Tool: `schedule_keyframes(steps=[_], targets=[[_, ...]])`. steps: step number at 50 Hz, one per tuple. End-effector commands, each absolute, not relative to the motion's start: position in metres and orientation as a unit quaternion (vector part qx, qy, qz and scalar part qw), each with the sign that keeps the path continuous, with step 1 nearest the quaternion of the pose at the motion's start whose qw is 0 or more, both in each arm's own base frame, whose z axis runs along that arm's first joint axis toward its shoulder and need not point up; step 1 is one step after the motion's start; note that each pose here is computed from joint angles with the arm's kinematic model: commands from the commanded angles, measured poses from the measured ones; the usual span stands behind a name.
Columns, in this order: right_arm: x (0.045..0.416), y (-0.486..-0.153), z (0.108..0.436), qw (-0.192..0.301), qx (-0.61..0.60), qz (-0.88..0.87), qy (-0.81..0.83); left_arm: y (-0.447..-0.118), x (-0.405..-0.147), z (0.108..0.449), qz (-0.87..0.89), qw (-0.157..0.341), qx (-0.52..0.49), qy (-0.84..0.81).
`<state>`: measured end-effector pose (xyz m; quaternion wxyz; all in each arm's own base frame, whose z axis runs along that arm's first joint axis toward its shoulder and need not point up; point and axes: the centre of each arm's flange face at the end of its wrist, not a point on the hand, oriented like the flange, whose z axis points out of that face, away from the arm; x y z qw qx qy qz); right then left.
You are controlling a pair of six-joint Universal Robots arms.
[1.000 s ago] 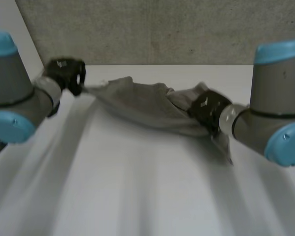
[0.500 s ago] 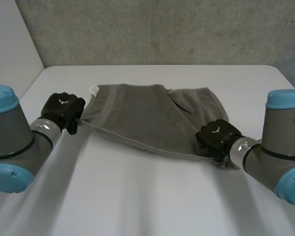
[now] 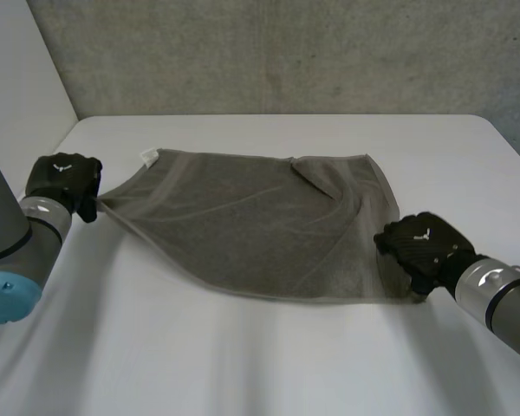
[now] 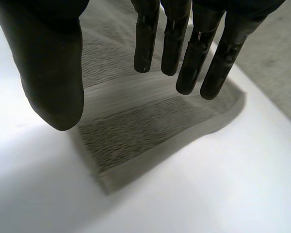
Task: Fold the towel.
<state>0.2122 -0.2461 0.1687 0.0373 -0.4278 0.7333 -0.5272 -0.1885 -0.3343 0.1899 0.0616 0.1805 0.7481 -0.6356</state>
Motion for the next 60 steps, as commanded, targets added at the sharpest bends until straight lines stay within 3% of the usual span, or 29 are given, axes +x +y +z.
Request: schedule_keyframes(steps=[1,23,60], targets=[[0.212,-0.246,0.149,0.074,-0.434,-0.5,0.746,-0.33,-0.194,0.188,-0.634,0.056,0.188,0.748],[0.213,-0.259,0.121,0.066,-0.436,-0.503,0.743,-0.333,-0.19,0.186,-0.633,0.06,0.184,0.749],[0.216,-0.276,0.114,0.055,-0.436,-0.523,0.73,-0.333,-0.191,0.184,-0.632,0.058,0.185,0.75]])
